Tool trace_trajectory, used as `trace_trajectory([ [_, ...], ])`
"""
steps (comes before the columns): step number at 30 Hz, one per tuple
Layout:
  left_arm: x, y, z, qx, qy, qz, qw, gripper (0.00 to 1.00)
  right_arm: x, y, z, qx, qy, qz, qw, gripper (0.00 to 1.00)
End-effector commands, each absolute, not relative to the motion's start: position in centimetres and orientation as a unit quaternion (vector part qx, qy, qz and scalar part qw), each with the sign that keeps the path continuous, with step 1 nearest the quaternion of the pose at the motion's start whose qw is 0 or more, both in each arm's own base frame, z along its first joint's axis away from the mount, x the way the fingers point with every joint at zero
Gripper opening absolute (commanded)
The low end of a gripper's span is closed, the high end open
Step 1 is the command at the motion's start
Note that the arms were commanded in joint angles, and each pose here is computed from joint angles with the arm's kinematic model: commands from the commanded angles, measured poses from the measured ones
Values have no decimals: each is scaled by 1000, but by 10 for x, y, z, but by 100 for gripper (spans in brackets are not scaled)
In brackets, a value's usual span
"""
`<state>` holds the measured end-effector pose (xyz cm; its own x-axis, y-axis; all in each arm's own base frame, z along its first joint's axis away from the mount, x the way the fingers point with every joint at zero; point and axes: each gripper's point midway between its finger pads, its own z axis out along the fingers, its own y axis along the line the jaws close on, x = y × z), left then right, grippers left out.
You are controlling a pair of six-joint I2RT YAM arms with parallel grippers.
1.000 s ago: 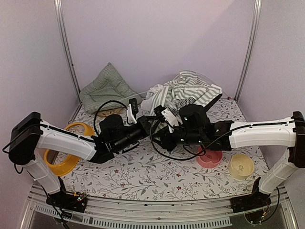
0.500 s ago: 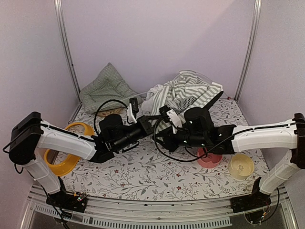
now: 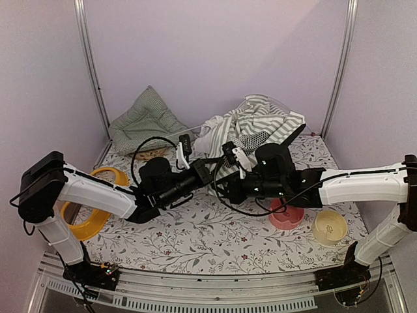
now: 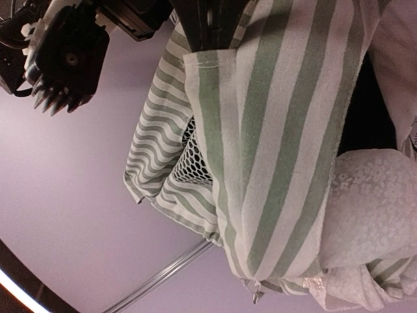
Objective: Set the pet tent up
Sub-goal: Insert the tent pole into the pole socket of the pet tent.
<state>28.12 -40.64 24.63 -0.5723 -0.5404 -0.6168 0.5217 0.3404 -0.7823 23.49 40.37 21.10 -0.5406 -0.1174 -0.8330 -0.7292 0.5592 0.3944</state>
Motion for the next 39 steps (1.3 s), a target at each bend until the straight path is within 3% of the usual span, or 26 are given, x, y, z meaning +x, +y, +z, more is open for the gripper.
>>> trace_trajectory([
  [1,275,-415,257,17,656,-584,477,0,266,391,253,-209,775,396,446,7],
  [7,270,-416,259,19,653,-596,467,0,273,389,255,-202,775,386,457,16],
  [21,277,-415,249,-53,675,-604,421,0,310,362,247,-123,790,305,518,9],
  [30,284,-414,248,-56,694,-574,431,0,313,358,248,-113,790,294,526,25],
  [34,283,-414,246,-47,697,-565,438,0,320,355,248,-96,803,281,516,20],
  [39,283,-414,243,-45,703,-557,439,0,325,360,243,-101,814,266,507,5],
])
